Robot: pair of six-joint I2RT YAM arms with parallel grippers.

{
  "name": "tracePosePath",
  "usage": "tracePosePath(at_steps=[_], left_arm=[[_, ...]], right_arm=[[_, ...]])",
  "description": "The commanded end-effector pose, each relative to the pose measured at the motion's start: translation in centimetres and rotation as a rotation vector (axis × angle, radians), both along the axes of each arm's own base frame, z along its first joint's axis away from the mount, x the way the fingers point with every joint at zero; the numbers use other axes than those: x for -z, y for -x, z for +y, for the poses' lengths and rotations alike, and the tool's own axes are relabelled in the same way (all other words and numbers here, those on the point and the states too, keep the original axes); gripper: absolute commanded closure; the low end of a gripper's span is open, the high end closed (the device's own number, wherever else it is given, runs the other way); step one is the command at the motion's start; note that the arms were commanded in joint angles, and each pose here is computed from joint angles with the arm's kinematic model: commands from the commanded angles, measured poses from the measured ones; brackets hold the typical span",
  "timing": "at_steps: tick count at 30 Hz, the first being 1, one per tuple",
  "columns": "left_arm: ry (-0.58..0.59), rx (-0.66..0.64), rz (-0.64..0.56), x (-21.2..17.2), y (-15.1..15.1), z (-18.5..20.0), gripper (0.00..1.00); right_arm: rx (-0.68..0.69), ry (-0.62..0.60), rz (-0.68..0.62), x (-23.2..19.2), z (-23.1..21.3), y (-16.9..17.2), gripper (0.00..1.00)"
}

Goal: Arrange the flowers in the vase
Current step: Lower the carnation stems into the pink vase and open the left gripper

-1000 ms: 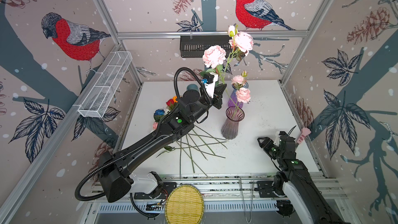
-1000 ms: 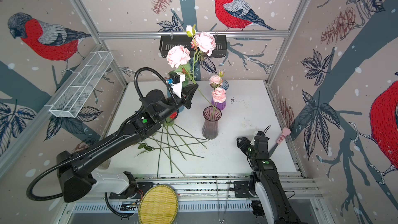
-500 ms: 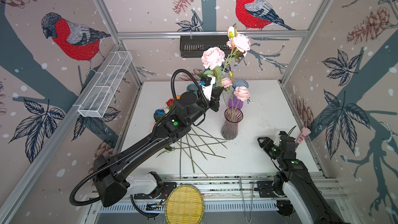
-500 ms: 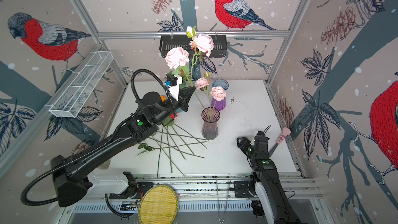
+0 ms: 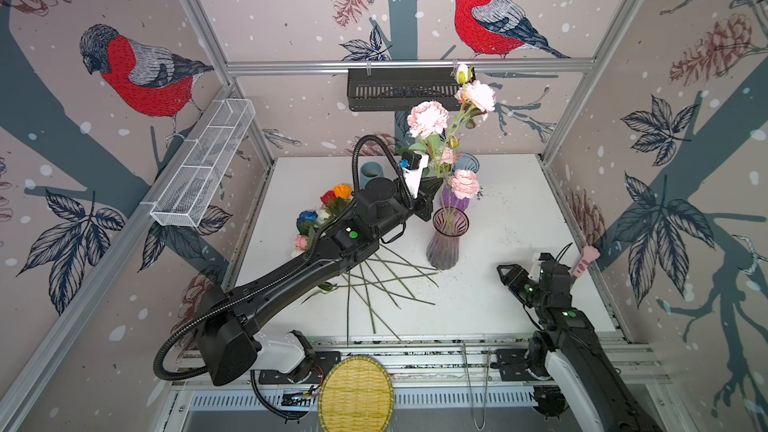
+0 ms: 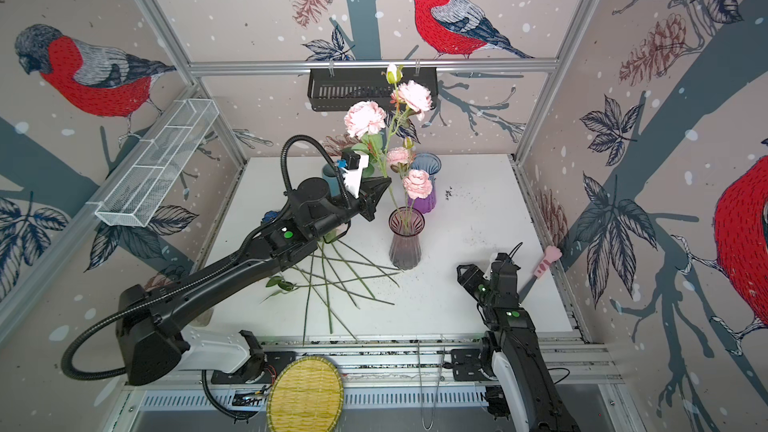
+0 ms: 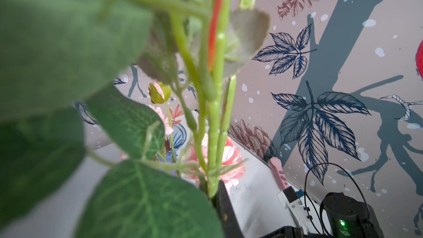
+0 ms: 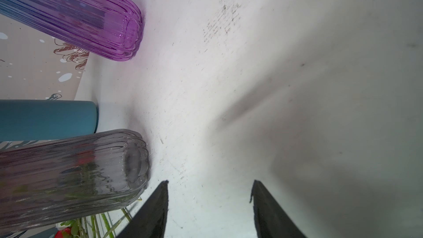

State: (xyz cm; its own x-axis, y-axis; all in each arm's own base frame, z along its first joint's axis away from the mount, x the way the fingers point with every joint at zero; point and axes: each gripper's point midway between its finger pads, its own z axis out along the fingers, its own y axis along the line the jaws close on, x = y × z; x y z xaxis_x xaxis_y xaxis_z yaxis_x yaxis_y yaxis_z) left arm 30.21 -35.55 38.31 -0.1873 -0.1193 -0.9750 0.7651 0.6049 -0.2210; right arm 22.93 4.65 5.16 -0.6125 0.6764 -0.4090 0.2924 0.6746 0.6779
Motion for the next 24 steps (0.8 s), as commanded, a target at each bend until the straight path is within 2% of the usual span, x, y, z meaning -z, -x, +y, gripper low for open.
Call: tracePosePath(at_steps=[1,2,3,4,5,7,11,18,24], left_arm=[[0.045,0.032,0.01,-0.5,0.3,-0.5,1.0],[0.042,0.027,0.014,-0.4,0.3,-0.5,0.99],[0.039,0.021,0.017,-0.3,0.3,-0.4,0.84],[0.035,0.01,0.02,-0.2,0.2,-0.2,0.64],[0.035,0.002,0.018,-0.2,0.2,0.1,0.49],[0.035,-0.02,0.016,-0.2,0.2,0.6,0.36],[0.036,-0.053,0.042,0.6,0.5,1.8,0.31],[0.038,-0.083,0.164,8.2,2.5,4.7,0.3],[0.035,-0.146,0.173,10.2,3.9,7.9,0.3]], right_arm=[[0.001,0.007,-0.002,0.0,-0.1,0.0,0.41],[0.001,0.007,-0.001,0.0,-0.1,0.0,0.41],[0.001,0.007,-0.002,0.0,-0.1,0.0,0.41],[0.001,0.007,0.0,0.0,-0.1,0.0,0.41],[0.002,0.007,-0.002,0.0,-0.1,0.0,0.41],[0.001,0.007,0.0,0.0,-0.1,0.0,0.41],[0.001,0.008,0.0,0.0,-0.1,0.0,0.41],[-0.002,0.006,-0.002,0.0,0.0,0.0,0.41],[-0.005,0.005,0.003,0.1,0.0,-0.1,0.41]])
